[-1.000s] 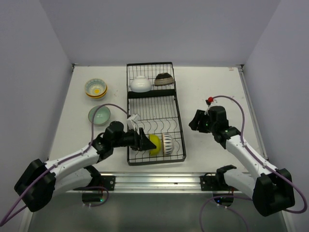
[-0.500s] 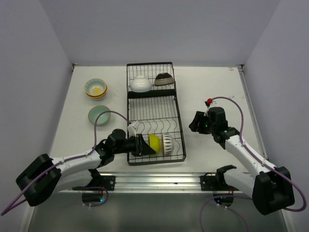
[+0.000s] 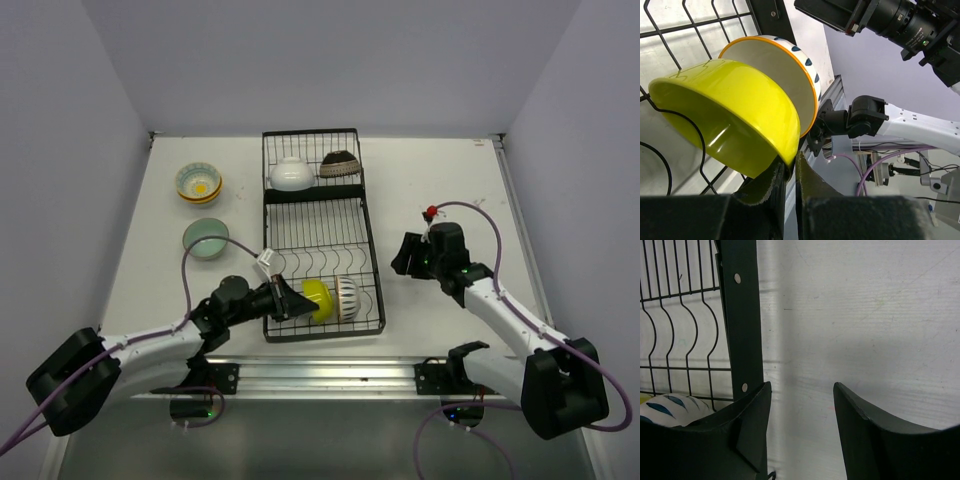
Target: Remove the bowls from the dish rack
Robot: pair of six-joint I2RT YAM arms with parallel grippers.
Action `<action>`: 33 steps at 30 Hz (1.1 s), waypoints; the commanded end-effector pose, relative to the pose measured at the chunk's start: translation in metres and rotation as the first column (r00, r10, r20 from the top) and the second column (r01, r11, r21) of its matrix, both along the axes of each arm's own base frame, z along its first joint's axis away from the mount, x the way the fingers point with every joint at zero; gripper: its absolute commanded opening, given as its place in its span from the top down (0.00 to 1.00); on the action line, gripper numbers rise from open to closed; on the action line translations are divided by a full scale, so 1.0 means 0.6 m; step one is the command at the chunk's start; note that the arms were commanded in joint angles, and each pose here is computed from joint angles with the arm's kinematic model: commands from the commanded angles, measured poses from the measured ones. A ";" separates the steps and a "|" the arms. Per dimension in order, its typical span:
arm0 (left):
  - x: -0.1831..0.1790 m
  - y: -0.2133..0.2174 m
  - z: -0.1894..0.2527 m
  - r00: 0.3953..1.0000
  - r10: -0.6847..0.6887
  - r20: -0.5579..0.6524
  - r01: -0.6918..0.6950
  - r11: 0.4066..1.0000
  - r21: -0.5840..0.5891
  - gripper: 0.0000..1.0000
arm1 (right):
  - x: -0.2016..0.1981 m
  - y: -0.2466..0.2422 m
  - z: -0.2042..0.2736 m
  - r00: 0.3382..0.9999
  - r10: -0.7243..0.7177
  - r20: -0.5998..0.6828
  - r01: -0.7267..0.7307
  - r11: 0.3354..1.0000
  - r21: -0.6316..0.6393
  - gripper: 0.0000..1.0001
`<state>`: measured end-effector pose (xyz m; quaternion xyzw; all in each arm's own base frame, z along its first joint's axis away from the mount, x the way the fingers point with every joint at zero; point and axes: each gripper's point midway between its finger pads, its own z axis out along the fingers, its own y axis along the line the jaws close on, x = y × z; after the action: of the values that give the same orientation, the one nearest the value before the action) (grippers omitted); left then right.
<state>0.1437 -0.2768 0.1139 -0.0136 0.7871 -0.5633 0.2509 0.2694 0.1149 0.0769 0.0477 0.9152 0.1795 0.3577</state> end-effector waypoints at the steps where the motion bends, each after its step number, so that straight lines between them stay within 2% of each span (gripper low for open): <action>1: 0.011 0.002 -0.001 0.999 0.043 0.008 -0.043 0.999 -0.018 1.00 | 0.009 -0.005 0.001 0.999 0.000 0.033 0.001 1.000 -0.026 0.43; 8: 0.016 0.012 -0.007 0.996 0.090 0.013 -0.089 0.995 -0.047 1.00 | 0.009 -0.007 -0.001 1.000 0.000 0.032 0.001 0.999 -0.036 0.43; 12: 0.021 0.006 0.033 0.989 0.075 0.127 -0.063 0.993 -0.098 1.00 | 0.009 -0.006 -0.004 1.000 0.006 0.026 -0.005 0.999 -0.038 0.43; 18: 0.029 0.003 0.077 0.972 0.093 0.218 -0.060 0.987 -0.152 1.00 | 0.009 -0.003 -0.006 1.000 0.012 0.022 -0.011 0.999 -0.034 0.43; 33: 0.026 0.007 0.117 0.944 0.119 0.307 -0.039 0.966 -0.255 1.00 | 0.009 -0.001 -0.005 1.000 0.021 0.023 -0.021 0.999 -0.030 0.43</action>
<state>0.1535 -0.2694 0.1303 -0.0114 0.7373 -0.5912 0.3267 0.2691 0.1105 0.0693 0.0411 0.9199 0.1638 0.3539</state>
